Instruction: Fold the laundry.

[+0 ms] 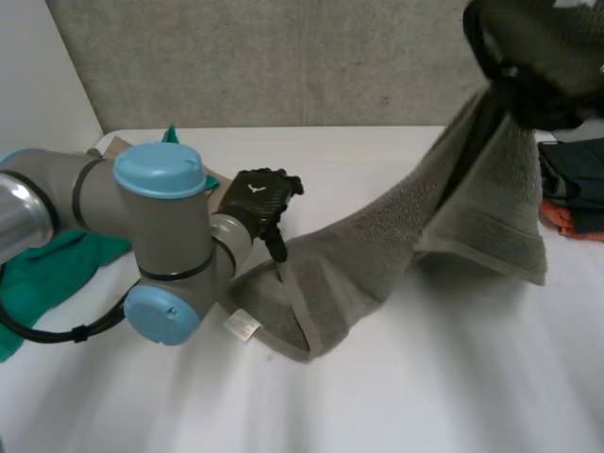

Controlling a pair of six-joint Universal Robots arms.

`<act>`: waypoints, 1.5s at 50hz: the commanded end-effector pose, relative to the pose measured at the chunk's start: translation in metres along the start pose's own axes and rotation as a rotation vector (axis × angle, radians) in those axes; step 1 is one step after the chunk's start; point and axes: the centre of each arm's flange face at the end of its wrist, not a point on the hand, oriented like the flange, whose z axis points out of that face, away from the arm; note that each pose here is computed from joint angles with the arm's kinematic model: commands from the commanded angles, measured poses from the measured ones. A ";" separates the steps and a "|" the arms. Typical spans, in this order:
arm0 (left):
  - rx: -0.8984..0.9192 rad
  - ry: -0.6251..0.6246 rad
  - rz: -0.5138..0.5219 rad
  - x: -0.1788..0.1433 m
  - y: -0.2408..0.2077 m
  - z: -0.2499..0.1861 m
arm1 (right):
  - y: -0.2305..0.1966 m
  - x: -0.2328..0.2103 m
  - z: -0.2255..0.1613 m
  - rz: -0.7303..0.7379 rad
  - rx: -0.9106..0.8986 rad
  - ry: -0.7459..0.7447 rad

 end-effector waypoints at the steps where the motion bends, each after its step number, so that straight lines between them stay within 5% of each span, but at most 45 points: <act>1: -0.050 0.073 -0.039 0.026 0.010 -0.002 | -0.039 0.012 -0.012 -0.007 0.121 0.010; 8: -0.073 0.080 -0.052 0.035 0.017 -0.005 | -0.046 0.018 -0.017 0.046 0.133 0.014; 15: 0.022 -0.146 -0.023 -0.019 -0.030 -0.018 | 0.037 0.025 0.013 0.066 -0.108 0.030; 22: 0.376 -0.314 0.128 -0.075 -0.120 -0.027 | 0.111 0.023 0.057 0.024 -0.257 0.025; 28: 0.728 -0.411 0.201 -0.094 -0.198 -0.040 | 0.103 0.063 0.120 -0.022 -0.055 0.294; 34: 0.896 -0.522 0.179 -0.111 -0.239 -0.064 | 0.064 0.099 0.140 -0.030 0.241 0.495; 45: 0.629 -0.443 0.205 -0.107 -0.161 -0.073 | 0.092 0.043 0.096 0.034 0.091 0.242; 57: 0.272 -0.194 0.206 -0.058 -0.012 -0.076 | 0.210 -0.057 0.023 0.182 -0.330 -0.113; 66: 0.300 -0.224 0.199 -0.054 -0.026 -0.084 | 0.272 -0.071 0.029 0.295 -0.492 -0.130; 75: 0.321 -0.205 0.200 -0.047 -0.060 -0.107 | 0.267 -0.058 0.021 0.519 -0.563 -0.046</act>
